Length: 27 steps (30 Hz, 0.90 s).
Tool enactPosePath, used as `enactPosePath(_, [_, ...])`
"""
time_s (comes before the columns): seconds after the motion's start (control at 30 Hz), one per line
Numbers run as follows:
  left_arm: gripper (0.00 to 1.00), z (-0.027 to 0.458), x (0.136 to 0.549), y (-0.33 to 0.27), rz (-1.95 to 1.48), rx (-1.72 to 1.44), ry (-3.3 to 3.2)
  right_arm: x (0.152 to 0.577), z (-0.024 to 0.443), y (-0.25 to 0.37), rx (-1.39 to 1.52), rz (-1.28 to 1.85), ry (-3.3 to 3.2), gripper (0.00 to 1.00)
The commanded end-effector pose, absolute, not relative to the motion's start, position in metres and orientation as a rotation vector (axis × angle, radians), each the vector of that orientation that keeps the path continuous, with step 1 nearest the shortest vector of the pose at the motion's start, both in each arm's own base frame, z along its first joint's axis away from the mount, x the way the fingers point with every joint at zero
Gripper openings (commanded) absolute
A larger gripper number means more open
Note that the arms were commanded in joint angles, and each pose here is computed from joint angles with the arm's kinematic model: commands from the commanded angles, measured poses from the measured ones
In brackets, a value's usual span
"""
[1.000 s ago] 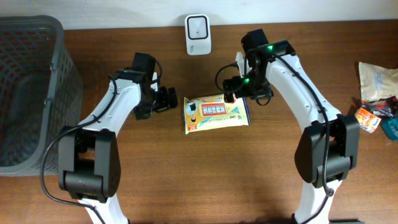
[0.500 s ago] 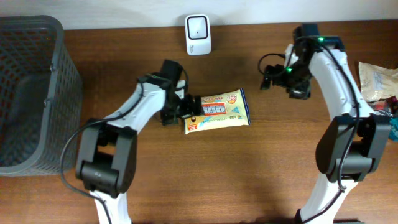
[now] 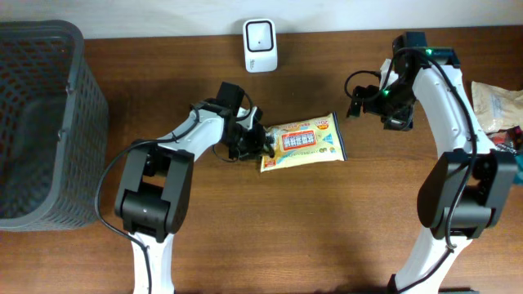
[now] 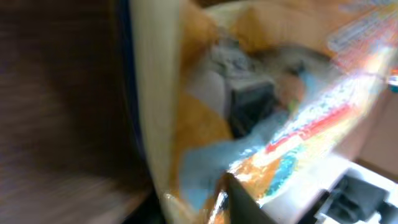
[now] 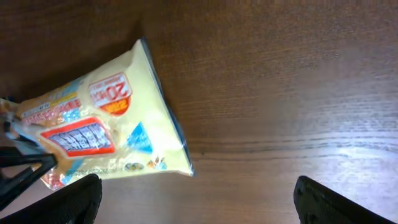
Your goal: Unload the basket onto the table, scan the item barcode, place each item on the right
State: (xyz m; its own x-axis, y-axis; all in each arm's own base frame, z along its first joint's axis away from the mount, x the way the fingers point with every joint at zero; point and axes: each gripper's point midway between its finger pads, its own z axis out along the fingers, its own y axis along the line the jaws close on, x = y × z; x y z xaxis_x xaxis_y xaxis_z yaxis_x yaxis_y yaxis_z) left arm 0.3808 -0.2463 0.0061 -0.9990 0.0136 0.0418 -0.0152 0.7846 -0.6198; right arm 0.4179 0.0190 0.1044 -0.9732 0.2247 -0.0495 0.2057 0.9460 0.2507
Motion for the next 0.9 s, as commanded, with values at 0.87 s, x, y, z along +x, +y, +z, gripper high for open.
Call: enactPosePath(0.87, [0.00, 0.247, 0.425, -0.006, -1.336, 0.152, -3.538, 0.399, 0.061, 0.030, 0.325, 0.445, 3.078, 0.98])
